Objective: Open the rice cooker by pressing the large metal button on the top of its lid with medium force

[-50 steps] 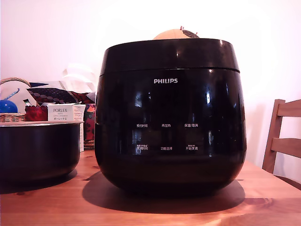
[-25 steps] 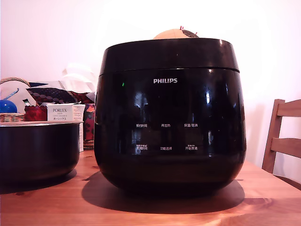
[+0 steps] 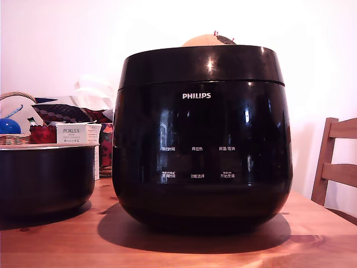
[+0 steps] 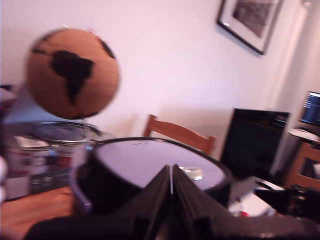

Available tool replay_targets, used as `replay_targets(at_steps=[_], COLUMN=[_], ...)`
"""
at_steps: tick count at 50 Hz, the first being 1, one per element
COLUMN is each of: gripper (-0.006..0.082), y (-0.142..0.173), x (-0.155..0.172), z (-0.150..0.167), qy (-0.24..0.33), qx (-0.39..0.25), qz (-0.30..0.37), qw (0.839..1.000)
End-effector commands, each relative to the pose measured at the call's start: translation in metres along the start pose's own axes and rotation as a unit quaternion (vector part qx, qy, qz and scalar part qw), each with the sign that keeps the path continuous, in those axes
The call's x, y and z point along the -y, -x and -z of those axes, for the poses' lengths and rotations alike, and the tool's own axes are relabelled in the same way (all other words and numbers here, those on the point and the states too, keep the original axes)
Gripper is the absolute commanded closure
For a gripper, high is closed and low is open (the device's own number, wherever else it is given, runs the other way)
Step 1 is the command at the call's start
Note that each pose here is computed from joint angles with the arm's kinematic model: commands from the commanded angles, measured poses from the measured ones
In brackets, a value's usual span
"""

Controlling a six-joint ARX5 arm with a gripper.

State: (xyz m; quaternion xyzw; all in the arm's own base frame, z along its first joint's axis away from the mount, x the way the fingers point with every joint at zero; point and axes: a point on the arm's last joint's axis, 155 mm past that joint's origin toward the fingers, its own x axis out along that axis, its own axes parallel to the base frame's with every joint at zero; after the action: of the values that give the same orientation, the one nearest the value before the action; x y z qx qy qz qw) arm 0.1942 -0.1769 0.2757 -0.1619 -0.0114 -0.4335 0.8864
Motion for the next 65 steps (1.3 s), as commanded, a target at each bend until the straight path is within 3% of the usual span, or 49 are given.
replay_targets(at_steps=[1,17,41,52,65], gripper=[0.0789,0.0789,0.0789,0.0789,0.0789], y=[-0.007,-0.049,-0.133,-0.157,-0.163], x=[0.005,0.023,0.054,0.042,0.021], z=[-0.001,0.015,0.042,0.065,0.089], qy=[0.002,-0.001,-0.118,-0.148,-0.168], qx=[-0.002,-0.024,-0.091,-0.12,-0.155], qz=[0.015,0.06,0.101,0.078,0.042], qw=[1.0,0.998,0.984,0.979,0.973])
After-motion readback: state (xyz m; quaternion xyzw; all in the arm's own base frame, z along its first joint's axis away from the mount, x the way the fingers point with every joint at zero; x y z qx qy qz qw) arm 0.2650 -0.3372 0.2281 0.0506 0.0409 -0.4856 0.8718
